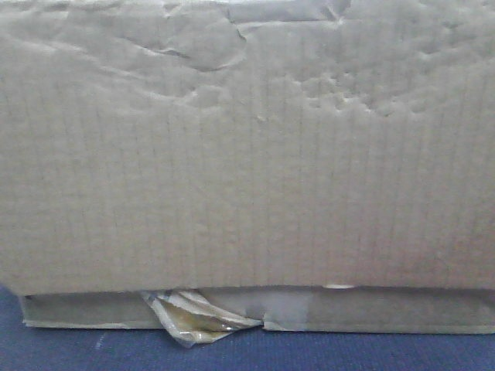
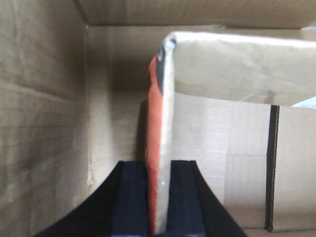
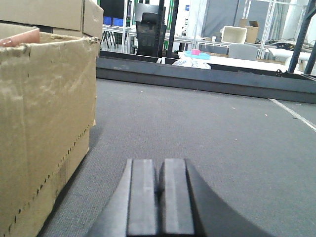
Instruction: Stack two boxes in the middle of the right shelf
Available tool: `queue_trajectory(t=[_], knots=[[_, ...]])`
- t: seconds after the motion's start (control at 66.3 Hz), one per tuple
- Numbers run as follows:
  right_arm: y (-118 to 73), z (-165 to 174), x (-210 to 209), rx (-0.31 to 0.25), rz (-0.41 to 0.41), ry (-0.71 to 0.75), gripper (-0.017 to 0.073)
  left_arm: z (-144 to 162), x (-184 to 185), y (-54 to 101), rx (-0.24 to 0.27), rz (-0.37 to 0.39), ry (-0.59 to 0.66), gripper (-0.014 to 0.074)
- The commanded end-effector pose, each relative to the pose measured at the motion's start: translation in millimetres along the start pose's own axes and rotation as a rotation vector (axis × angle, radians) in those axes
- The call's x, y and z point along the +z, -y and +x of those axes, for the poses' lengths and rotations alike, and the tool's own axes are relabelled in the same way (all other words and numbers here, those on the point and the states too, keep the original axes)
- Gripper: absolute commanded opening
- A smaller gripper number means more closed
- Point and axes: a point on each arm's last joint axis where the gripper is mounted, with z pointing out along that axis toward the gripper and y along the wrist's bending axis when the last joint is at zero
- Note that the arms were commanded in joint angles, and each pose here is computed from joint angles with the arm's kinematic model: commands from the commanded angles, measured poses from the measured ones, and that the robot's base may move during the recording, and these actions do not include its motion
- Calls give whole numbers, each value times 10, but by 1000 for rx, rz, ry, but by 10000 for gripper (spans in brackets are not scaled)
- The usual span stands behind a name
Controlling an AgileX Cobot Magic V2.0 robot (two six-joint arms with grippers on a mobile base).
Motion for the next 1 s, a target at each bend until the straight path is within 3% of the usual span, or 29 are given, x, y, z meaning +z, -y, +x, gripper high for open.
queue_trajectory(t=[0.0, 0.271, 0.679, 0.814, 0.98], knots=[[4, -14, -3, -1, 7, 16, -165, -7, -4, -23, -6, 7, 8, -111], [4, -14, -3, -1, 7, 16, -165, 5, 12, -24, -5, 5, 1, -99], [4, -14, -3, -1, 7, 16, -165, 10, 18, -17, -12, 11, -5, 301], [4, -14, -3, -1, 7, 16, -165, -3, -13, -15, -15, 19, 3, 362], [4, -14, -3, -1, 7, 16, -165, -135, -235, 20, -33, 69, 75, 371]])
